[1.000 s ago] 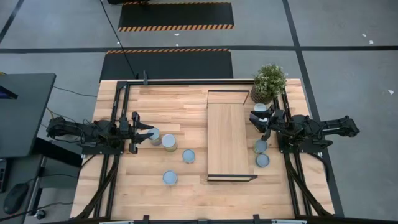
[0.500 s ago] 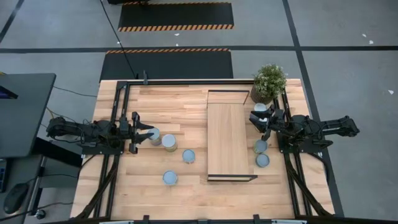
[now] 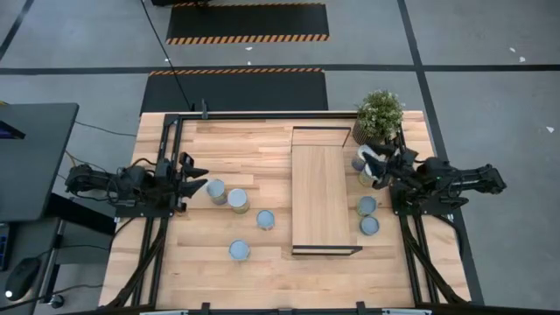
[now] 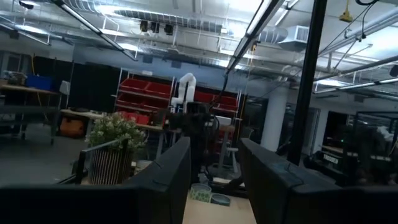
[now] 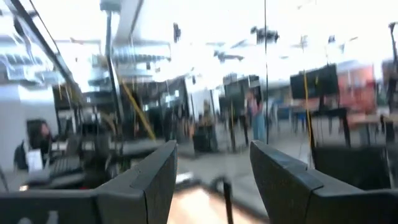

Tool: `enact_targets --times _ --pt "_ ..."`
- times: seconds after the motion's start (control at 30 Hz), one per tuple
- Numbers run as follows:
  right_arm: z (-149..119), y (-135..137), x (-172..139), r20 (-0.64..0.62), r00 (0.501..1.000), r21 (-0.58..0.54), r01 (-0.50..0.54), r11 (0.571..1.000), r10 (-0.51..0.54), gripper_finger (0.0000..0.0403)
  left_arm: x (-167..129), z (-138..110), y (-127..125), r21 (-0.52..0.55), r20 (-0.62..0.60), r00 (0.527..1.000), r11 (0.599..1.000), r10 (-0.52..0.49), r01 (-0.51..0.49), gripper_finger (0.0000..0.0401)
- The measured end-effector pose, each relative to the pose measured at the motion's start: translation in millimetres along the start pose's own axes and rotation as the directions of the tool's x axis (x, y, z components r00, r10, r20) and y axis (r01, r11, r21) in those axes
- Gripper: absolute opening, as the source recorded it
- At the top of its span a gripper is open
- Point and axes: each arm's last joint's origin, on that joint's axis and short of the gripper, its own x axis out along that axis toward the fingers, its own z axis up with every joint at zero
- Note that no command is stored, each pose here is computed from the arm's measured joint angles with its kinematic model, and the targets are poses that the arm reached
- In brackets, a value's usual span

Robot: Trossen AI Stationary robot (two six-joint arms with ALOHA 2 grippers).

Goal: Pick and place cans onto a shelf
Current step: Put the canned carrots on the shelf

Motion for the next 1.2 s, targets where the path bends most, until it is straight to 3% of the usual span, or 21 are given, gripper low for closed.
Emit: enact_targets --times 0.17,0.3,0.43,0.67,0.9,1.03,1.2 --pt "8.7 -1.0 1.2 0.037 0.999 -0.010 0.009 1.000 -0.009 0.0210 0.5 -0.9 0.1 -0.055 -0.008 1.000 0.998 0.006 -0.007 0.0142" --pt "15.8 -1.3 3.9 0.020 1.000 0.057 0.019 0.998 -0.020 0.0210 1.8 -2.7 -0.4 -0.106 -0.024 1.000 0.994 0.000 -0.003 0.0142" --pt "25.7 3.0 13.6 -0.094 0.995 0.045 -0.038 0.998 0.042 0.0210 6.8 -5.0 -1.6 -0.101 -0.037 0.999 0.995 0.001 -0.005 0.0142" --pt "42.8 8.3 40.6 -0.254 0.965 -0.075 0.053 0.996 -0.070 0.0209 18.2 -16.3 -3.8 -0.085 -0.106 0.994 0.996 0.010 -0.019 0.0142" --pt "32.1 14.3 53.2 -0.338 0.939 -0.128 0.021 0.992 -0.063 0.0209 28.2 -23.2 -6.8 -0.054 -0.114 0.993 0.999 -0.016 0.010 0.0142" --pt "26.3 17.7 59.9 -0.451 0.889 -0.132 0.019 0.991 -0.077 0.0209 31.7 -25.5 -7.8 -0.004 -0.110 0.994 1.000 -0.025 0.025 0.0142" --pt "33.1 20.5 70.6 -0.608 0.773 -0.170 0.096 0.981 -0.181 0.0209 34.4 -24.8 -8.7 0.013 -0.081 0.996 0.999 -0.029 0.030 0.0142"
